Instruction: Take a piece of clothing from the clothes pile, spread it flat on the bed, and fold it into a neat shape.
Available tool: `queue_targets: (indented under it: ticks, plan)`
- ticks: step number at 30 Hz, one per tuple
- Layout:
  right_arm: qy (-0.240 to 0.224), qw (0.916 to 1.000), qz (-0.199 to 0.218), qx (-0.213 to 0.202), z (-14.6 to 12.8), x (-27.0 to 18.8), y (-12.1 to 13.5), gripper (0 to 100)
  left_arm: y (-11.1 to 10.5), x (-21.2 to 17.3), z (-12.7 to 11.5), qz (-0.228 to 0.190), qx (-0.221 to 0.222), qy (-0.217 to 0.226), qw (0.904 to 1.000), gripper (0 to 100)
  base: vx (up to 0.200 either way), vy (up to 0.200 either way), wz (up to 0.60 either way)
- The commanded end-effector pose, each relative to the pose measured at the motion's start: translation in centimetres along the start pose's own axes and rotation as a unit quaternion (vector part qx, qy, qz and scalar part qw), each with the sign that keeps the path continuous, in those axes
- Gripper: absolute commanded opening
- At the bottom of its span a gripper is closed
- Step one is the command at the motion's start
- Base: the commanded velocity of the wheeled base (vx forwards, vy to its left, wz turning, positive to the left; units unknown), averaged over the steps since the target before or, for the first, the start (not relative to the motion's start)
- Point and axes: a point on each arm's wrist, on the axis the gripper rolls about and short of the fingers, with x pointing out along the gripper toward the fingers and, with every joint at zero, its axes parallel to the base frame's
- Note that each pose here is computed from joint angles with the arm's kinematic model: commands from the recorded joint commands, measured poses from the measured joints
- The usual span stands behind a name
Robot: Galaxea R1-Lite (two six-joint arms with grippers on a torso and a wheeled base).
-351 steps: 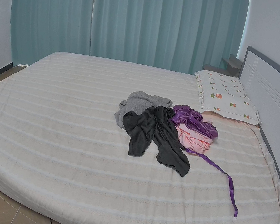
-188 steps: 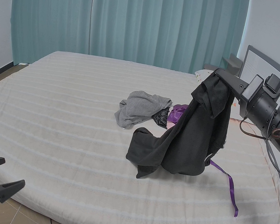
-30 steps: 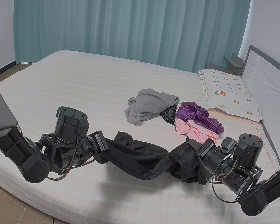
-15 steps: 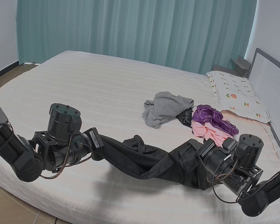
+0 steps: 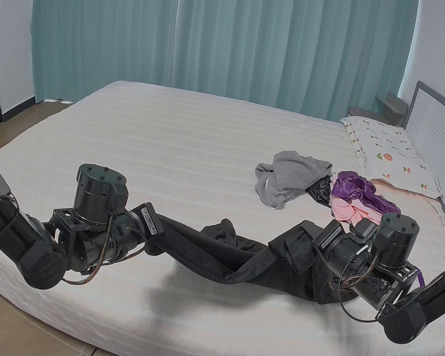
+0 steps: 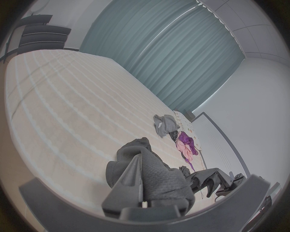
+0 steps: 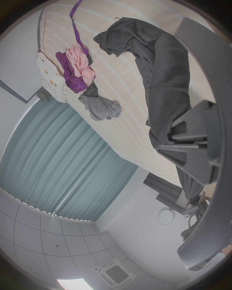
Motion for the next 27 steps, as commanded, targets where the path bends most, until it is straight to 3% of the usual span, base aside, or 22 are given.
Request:
queue_targets:
  ticks: [1,27]
  plan:
    - [0.002,1.0000,-0.003,0.000,-0.13,0.12,-0.18,0,0.10,0.03,0.21,0.001,-0.001,-0.003,1.0000,0,0.000,0.200,0.00]
    - [-0.012,0.9998,0.012,-0.004,0.67,-0.06,0.66,0,0.10,-0.33,1.08,-0.001,-0.007,-0.016,0.9999,0,0.000,0.200,0.00]
